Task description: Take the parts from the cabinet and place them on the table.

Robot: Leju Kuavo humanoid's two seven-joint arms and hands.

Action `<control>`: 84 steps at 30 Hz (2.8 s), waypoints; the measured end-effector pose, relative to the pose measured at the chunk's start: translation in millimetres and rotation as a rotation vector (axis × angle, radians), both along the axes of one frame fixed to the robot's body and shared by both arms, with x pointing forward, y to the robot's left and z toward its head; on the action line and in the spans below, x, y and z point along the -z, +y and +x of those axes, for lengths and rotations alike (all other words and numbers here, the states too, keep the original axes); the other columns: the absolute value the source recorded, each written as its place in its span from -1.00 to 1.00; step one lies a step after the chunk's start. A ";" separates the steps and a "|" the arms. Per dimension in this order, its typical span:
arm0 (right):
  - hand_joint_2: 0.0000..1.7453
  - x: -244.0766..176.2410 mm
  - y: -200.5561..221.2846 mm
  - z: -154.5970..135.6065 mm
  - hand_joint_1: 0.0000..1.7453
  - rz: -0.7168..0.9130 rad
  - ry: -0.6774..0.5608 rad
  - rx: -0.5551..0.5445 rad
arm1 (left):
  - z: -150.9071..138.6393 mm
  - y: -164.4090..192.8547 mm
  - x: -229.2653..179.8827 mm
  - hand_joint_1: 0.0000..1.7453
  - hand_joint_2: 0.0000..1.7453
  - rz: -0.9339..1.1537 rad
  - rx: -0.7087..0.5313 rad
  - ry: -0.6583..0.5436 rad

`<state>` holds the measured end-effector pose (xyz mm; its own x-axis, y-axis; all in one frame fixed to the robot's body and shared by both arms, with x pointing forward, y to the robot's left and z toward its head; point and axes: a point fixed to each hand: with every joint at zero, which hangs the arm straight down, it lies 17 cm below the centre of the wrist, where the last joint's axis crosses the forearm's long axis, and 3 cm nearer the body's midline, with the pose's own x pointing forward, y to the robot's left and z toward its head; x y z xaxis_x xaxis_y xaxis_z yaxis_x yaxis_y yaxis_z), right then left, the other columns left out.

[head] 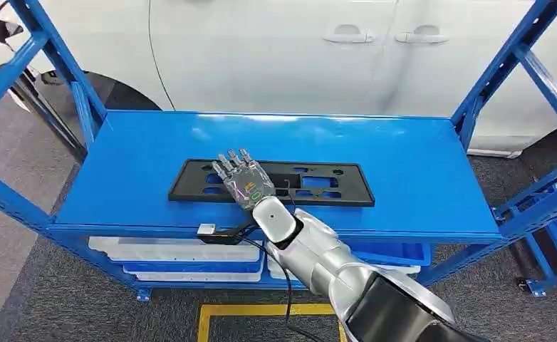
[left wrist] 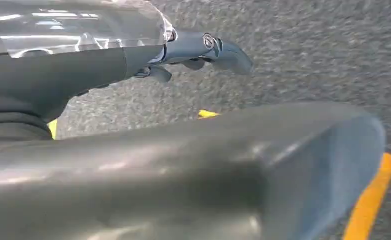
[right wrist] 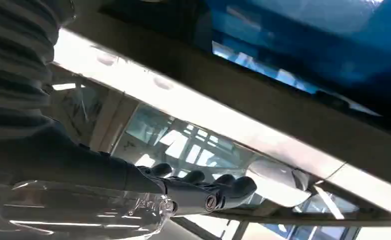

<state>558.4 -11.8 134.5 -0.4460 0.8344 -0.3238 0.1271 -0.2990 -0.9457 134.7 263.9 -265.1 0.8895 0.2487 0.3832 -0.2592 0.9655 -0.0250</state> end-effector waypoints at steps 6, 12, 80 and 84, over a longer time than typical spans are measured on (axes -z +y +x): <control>1.00 27.3 -17.0 -0.7 0.88 -0.082 0.115 0.073 | 2.5 -1.8 -1.1 -1.00 -1.00 -0.012 -0.013 -0.012; 1.00 29.3 -33.0 4.9 0.88 -0.107 0.134 0.150 | 8.2 -7.1 -3.3 -1.00 -1.00 -0.024 -0.023 -0.030; 1.00 -245.5 -45.9 -251.4 1.00 1.849 0.776 -1.290 | 26.0 25.1 -15.1 -1.00 1.00 0.043 -0.046 -0.187; 1.00 -236.7 -47.7 -253.5 1.00 1.838 0.772 -1.274 | 17.7 29.6 -12.2 -1.00 1.00 0.052 -0.051 -0.165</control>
<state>304.8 -59.5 371.1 -0.4010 -0.7269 0.5575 -0.8708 0.4915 0.0144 152.4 293.5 -252.9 0.8003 0.2680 0.5364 -0.3042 0.9523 -0.0220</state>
